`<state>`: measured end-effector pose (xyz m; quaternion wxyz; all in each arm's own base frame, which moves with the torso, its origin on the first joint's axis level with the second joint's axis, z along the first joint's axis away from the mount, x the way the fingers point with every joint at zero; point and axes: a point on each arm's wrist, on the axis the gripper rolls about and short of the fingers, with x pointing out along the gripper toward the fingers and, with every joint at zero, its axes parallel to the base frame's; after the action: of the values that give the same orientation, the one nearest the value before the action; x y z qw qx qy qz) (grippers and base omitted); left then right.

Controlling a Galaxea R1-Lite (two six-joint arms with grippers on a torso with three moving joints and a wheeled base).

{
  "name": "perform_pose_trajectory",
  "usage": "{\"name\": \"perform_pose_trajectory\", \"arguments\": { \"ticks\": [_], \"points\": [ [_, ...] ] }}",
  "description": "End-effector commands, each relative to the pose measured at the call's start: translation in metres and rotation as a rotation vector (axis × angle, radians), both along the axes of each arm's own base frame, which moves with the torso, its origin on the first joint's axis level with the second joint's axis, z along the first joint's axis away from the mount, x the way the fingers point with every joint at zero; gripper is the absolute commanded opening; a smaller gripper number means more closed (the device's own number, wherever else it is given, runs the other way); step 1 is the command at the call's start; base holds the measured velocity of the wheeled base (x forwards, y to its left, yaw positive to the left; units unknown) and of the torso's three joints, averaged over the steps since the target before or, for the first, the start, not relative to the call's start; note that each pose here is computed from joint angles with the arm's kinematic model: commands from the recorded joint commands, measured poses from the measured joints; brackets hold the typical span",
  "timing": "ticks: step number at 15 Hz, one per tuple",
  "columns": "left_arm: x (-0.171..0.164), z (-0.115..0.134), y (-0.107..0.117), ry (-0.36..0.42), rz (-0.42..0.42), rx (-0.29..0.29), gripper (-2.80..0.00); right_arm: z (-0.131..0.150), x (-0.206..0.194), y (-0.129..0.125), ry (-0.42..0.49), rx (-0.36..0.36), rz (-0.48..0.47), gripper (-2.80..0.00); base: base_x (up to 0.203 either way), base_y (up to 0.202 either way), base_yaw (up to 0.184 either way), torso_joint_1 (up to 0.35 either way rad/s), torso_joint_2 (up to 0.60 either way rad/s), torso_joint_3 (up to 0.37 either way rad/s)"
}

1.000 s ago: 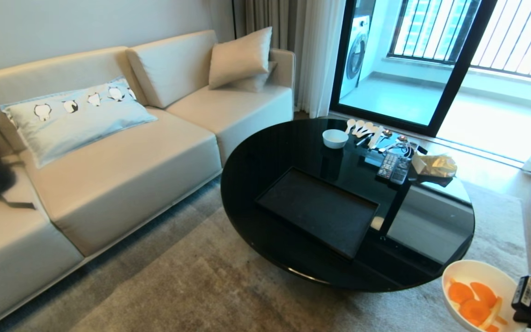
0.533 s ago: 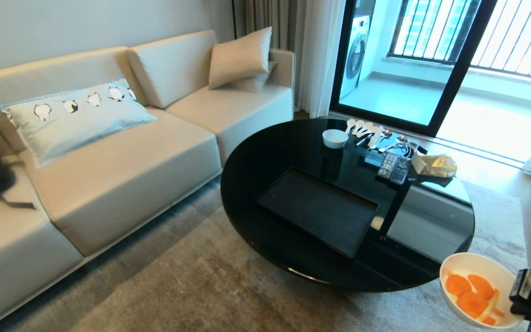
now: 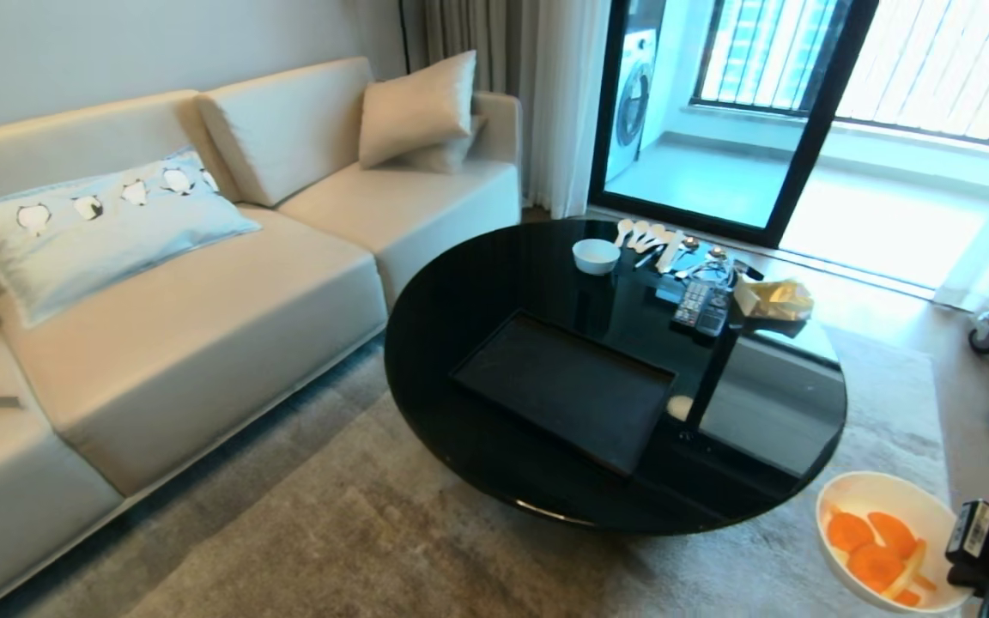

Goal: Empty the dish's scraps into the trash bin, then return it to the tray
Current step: Move the bowl over the trash can

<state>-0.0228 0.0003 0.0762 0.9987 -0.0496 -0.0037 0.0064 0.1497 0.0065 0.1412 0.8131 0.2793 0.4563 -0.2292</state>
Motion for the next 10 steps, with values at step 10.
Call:
{"name": "perform_pose_trajectory", "arguments": {
  "ticks": [10],
  "points": [
    [0.0,0.0,0.0,-0.001,0.001,0.0,-2.8,0.0009,-0.0006,0.0011,-0.006,0.0,0.004,-2.8,0.002,0.011,-0.169,0.002,0.0,0.001]
  ]
}}
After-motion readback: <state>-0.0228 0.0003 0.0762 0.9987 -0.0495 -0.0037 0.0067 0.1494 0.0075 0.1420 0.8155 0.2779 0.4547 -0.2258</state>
